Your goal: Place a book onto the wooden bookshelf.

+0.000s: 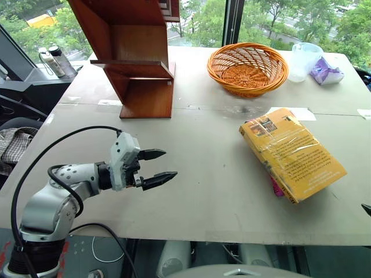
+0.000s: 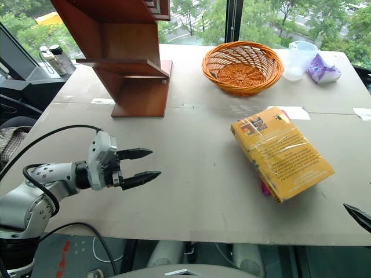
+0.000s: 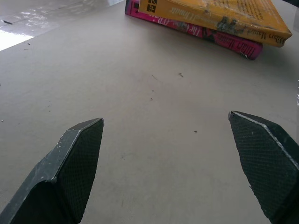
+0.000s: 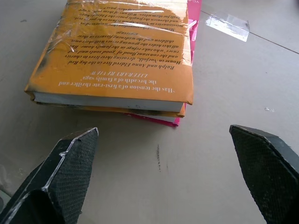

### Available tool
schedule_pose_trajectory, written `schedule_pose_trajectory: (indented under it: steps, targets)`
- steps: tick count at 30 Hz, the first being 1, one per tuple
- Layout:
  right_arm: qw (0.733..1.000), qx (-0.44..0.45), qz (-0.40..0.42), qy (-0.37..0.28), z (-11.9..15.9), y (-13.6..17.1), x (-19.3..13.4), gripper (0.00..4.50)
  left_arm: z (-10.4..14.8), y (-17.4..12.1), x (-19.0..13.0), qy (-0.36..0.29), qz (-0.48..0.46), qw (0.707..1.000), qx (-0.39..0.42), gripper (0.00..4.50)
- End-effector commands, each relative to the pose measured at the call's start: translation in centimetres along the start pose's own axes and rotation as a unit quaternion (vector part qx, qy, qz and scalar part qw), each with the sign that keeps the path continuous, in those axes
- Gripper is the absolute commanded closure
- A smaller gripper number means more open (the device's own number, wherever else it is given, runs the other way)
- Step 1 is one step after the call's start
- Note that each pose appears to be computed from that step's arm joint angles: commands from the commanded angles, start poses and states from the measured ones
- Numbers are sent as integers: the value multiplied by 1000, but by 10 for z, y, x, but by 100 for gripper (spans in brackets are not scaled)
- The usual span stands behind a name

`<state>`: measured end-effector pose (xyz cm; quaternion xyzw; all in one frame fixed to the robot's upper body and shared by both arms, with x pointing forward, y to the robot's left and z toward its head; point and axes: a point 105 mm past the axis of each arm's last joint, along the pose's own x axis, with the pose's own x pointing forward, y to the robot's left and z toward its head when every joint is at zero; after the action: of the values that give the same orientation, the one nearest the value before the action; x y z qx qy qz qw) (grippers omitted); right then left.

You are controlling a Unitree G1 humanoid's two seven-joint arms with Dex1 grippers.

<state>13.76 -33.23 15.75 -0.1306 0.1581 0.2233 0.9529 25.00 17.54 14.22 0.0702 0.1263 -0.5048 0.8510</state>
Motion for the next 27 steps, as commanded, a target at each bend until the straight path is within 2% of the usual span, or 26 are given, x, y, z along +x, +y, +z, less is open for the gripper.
schedule_pose_trajectory:
  steps: [1, 4, 6, 9, 11, 12, 13, 14, 16, 20, 21, 27]
  targets:
    - [1000, -12, -21, -14, 16, -4, 11, 0, 20, -3, 3, -27, -20, 999, 33, 10]
    - [999, 13, -9, -44, 58, 1, 34, 0, 46, -14, 20, -64, -58, 994, 64, 10]
    - [999, -4, 5, -32, 78, 7, 48, 0, 53, -20, 26, -70, -76, 991, 87, 10]
    - [998, -57, -12, 5, 90, 7, 64, 0, 62, -28, 32, -81, -97, 986, 107, 10]
    - [997, -52, -34, 35, 88, -3, 76, 0, 67, -33, 35, -87, -106, 984, 114, 10]
    - [995, -59, -54, 53, 88, -13, 88, 57, 68, -36, 36, -88, -114, 982, 121, 0]
    - [993, -63, -81, 67, 89, -24, 96, 83, 69, -38, 38, -89, -119, 981, 125, 0]
    - [989, -72, -107, 77, 91, -36, 102, 145, 69, -39, 39, -87, -122, 980, 129, 0]
    - [981, -103, -143, 84, 99, -52, 116, 228, 66, -41, 41, -80, -127, 980, 133, 0]
    - [957, -209, -143, 141, 101, -60, 138, 421, 65, -42, 44, -84, -125, 980, 131, 0]
    - [952, -224, -135, 158, 96, -61, 143, 443, 65, -43, 45, -86, -126, 980, 131, 0]
    - [956, -180, -98, 210, 66, -78, 171, 443, 60, -48, 45, -84, -137, 979, 124, 0]
